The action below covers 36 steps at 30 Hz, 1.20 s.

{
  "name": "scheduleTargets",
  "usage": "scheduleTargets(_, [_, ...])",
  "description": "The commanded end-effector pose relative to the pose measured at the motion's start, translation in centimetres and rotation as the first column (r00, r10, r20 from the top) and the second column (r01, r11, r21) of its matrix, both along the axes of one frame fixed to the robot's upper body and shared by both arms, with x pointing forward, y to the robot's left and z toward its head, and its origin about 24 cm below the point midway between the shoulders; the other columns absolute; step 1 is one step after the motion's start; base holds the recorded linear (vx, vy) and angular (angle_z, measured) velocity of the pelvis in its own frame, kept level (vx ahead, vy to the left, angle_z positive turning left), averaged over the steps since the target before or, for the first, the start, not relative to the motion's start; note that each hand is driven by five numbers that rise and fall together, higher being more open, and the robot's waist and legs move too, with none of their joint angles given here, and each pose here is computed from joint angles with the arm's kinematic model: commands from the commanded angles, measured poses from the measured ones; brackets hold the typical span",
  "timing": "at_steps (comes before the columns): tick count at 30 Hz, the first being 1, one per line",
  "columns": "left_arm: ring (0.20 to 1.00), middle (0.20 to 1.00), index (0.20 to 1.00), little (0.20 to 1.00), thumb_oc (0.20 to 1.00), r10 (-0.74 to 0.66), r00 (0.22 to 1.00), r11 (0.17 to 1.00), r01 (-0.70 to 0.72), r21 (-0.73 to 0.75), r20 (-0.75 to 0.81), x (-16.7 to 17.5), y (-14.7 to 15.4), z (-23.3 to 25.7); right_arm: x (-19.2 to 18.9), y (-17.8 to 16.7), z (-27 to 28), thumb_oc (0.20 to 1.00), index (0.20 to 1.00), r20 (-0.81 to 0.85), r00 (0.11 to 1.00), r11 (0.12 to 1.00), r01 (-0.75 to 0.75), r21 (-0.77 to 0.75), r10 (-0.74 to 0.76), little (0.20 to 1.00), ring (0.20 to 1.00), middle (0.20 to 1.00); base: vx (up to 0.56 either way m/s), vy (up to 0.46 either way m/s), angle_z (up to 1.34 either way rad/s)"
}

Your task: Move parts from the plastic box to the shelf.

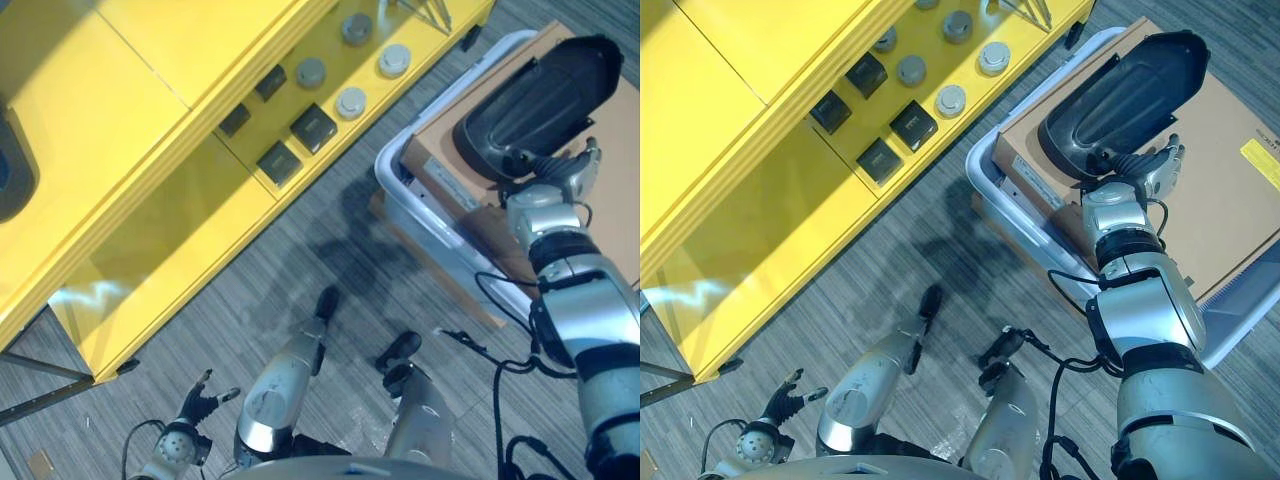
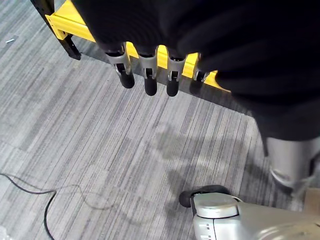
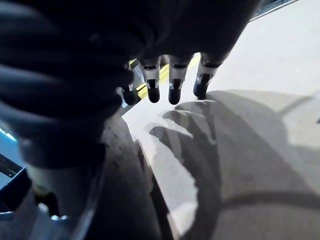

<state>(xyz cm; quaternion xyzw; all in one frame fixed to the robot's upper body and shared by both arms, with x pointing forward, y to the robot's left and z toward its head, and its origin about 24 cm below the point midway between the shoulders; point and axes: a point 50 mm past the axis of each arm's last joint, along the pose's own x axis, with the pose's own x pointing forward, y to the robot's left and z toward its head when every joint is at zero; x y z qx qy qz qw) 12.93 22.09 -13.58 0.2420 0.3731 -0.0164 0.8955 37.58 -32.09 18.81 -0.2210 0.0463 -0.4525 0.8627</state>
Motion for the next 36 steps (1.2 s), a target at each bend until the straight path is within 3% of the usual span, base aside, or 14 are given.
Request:
scheduleTargets(1, [1.000, 1.000, 1.000, 1.000, 1.000, -0.020, 1.000, 0.999, 0.020, 0.038, 0.018, 0.1, 1.7, 0.7, -0.7, -1.4, 0.9, 0.200, 0.200, 0.029, 0.999, 0.999, 0.015, -0.045, -0.013, 0.200, 0.200, 0.200, 0.00, 0.000, 0.00])
scheduleTargets(20, [1.000, 1.000, 1.000, 1.000, 1.000, -0.032, 0.993, 0.999, 0.030, 0.013, 0.114, 0.9, 1.5, 1.5, -1.6, -2.6, 0.5, 0.200, 0.200, 0.095, 0.995, 1.000, -0.005, -0.016, 0.006, 0.200, 0.200, 0.200, -0.01, -0.016, -0.02])
scheduleTargets(27, [1.000, 1.000, 1.000, 1.000, 1.000, 0.080, 0.956, 0.947, 0.016, -0.321, 0.283, 4.9, -0.1, 4.8, -2.7, -1.0, -1.0, 0.200, 0.200, 0.211, 0.970, 0.993, -0.121, -0.013, 0.121, 0.200, 0.200, 0.200, -0.04, -0.108, -0.13])
scheduleTargets(36, [1.000, 1.000, 1.000, 1.000, 1.000, -0.022, 0.922, 0.865, 0.212, -0.455, 0.387, 9.3, -3.1, 8.8, -3.7, 2.8, -3.5, 0.200, 0.200, 0.141, 0.946, 0.956, -0.283, -0.072, 0.290, 0.200, 0.200, 0.200, 0.04, -0.107, -0.21])
